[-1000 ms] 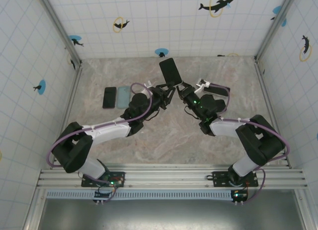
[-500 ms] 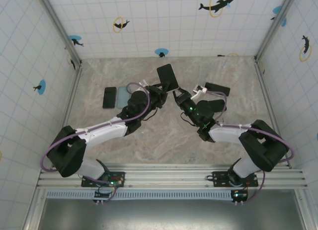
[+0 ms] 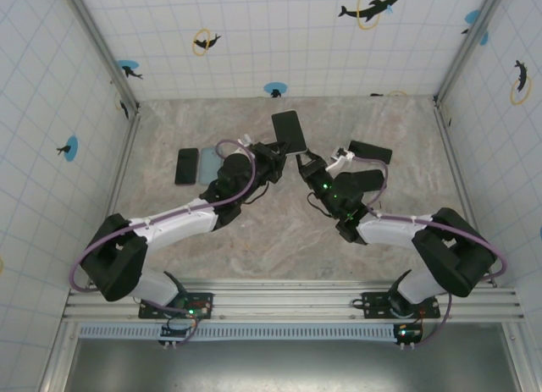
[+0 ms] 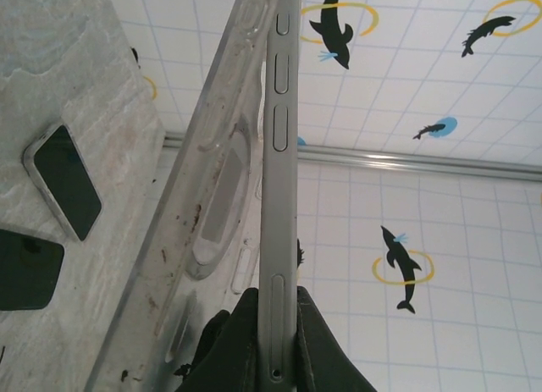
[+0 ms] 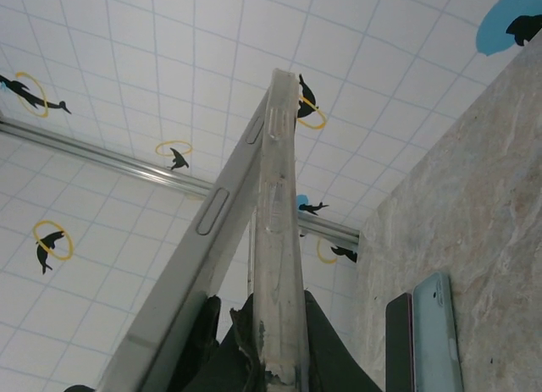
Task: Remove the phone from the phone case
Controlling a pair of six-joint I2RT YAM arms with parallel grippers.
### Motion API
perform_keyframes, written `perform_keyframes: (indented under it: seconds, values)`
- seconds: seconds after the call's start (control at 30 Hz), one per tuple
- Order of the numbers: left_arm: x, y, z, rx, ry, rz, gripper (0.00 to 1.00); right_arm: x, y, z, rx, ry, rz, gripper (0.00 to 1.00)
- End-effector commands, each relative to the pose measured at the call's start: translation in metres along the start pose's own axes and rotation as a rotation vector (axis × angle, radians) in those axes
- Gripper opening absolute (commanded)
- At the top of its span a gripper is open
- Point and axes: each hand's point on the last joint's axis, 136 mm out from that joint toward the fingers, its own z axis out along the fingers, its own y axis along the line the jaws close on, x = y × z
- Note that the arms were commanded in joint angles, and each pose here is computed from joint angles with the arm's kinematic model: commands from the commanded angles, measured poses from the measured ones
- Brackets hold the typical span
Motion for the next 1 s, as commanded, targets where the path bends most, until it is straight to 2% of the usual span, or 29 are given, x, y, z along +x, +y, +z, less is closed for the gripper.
perform_keyframes:
  seconds: [0.0,0.27,0.4,0.57,0.7,0.97]
  values:
    - [0.001,-0.039,0.006,0.094,0.017,0.005,0.00,-0.021,0.000,0.000,0.015,-0.089,-0.003,0.00]
    - [0.020,-0.055,0.015,0.122,0.084,0.007,0.00,-0.027,-0.008,0.011,0.043,-0.109,-0.031,0.00]
    - [0.023,-0.051,0.013,0.114,0.116,0.015,0.00,-0.034,-0.019,0.010,0.064,-0.125,-0.036,0.00]
    - [0.003,-0.035,0.005,0.033,0.162,0.105,0.00,-0.043,-0.028,0.005,0.095,-0.135,-0.058,0.00]
    - [-0.024,-0.017,-0.004,-0.059,0.191,0.210,0.00,-0.051,-0.031,0.002,0.110,-0.147,-0.078,0.00]
    - [-0.069,0.024,-0.024,-0.156,0.229,0.361,0.00,-0.053,-0.035,-0.001,0.126,-0.145,-0.093,0.00]
